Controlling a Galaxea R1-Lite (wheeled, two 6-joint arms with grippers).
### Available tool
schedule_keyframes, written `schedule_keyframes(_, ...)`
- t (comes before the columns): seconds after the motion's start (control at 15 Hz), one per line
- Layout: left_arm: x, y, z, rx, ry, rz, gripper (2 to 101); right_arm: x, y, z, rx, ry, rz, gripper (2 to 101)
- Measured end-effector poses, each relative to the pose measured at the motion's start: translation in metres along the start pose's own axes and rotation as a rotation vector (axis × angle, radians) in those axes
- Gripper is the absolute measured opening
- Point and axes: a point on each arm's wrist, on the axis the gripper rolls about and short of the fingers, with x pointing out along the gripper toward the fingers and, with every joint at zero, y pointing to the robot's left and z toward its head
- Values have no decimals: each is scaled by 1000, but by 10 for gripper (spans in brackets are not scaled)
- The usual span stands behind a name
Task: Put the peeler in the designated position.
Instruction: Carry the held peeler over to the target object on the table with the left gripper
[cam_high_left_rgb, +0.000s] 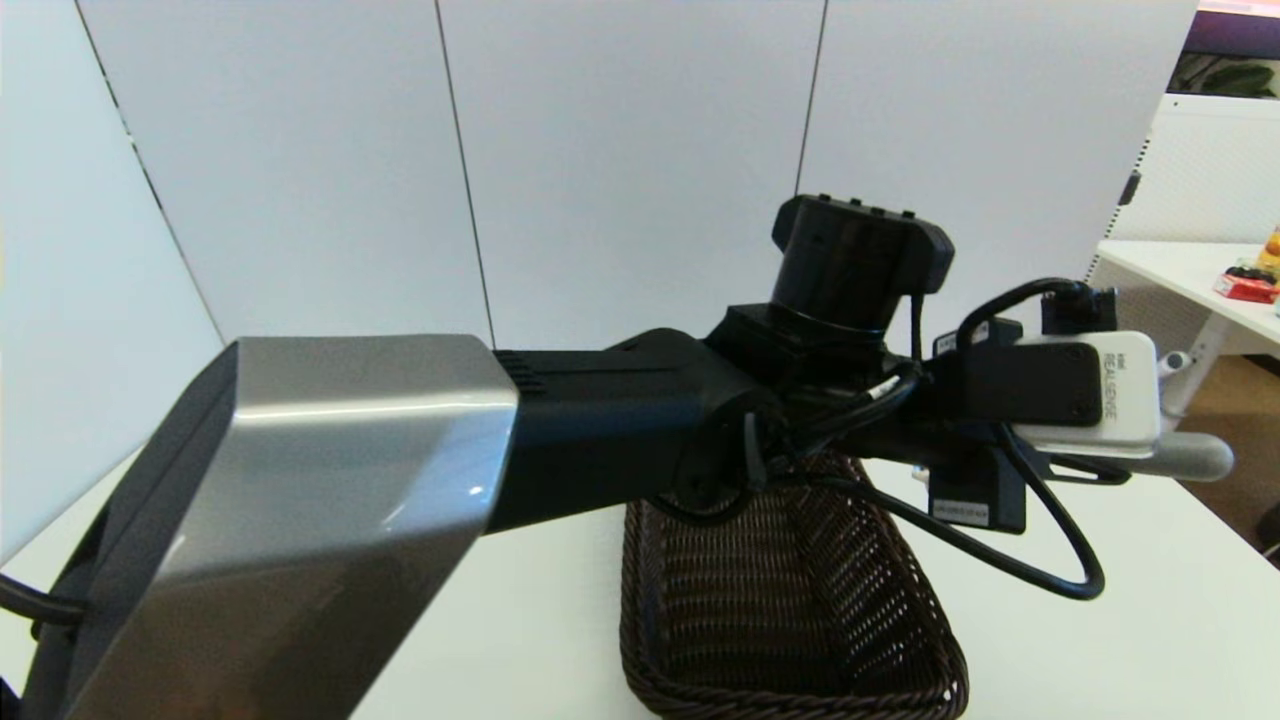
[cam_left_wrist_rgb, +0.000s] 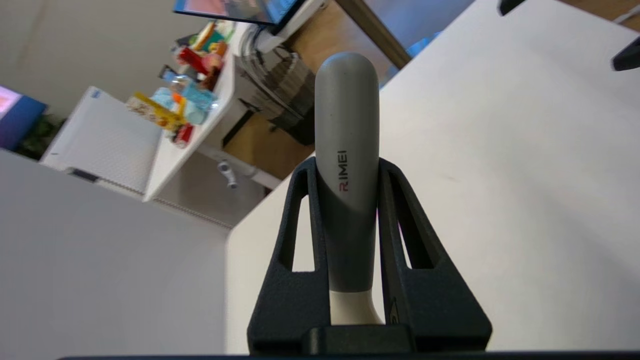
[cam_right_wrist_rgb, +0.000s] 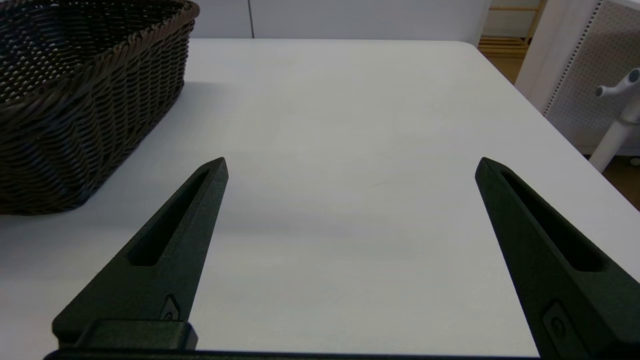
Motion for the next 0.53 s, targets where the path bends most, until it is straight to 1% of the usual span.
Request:
schedule_keyframes(0.2,15,-13,-10,-27,-1,-29,181,0,0,0,0,0,0,980)
schedule_keyframes(0.4,24,-19,-22,-31,-12,-21,181,0,0,0,1,0,0,980)
schedule_keyframes(0.53,29,-25,-30,-53,-4,-33,181,0,0,0,0,0,0,980)
